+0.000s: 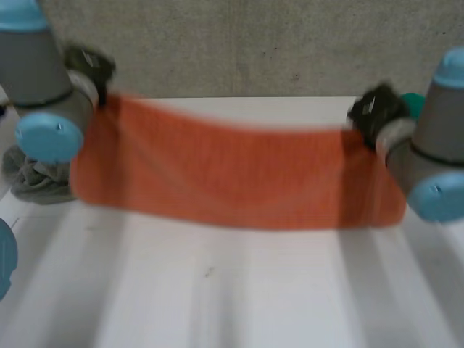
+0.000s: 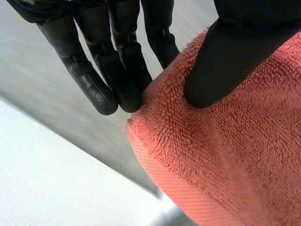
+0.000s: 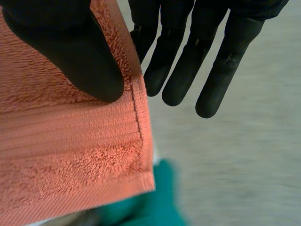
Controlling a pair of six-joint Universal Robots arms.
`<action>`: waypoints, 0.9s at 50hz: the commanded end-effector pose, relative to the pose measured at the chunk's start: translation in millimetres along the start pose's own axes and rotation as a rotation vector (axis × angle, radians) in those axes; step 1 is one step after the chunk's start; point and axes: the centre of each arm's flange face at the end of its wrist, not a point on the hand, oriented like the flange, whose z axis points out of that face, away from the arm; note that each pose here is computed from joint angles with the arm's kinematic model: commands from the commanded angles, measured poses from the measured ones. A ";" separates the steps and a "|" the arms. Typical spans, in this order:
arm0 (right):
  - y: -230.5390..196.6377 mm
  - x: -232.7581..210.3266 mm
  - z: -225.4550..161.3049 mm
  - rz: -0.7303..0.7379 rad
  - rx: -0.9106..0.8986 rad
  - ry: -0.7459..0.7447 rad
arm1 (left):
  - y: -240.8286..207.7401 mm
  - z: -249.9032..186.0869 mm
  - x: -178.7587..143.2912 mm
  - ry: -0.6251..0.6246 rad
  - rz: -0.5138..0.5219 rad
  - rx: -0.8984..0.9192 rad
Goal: Fold the laundry.
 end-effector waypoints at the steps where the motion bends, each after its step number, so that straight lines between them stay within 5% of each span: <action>1: -64.5 151.2 35.4 0.551 0.514 0.641 | -88.3 -5.9 -79.2 -0.240 -0.455 0.451; 6: -75.0 149.0 28.9 0.618 0.615 0.651 | -95.0 -13.4 -72.1 -0.158 -0.556 0.525; 15: -64.2 111.2 31.0 0.569 0.574 0.566 | -48.8 0.4 -31.0 -0.090 -0.438 0.425; 27: 20.4 4.0 46.6 0.493 0.204 0.273 | 44.7 1.1 27.7 0.024 -0.296 0.146; 36: 71.9 -53.6 19.0 0.413 -0.089 0.016 | 87.8 -37.6 39.3 0.190 -0.073 -0.048; 45: 80.7 -33.1 -44.4 0.263 -0.299 -0.205 | 107.5 -124.8 29.9 0.436 0.233 -0.308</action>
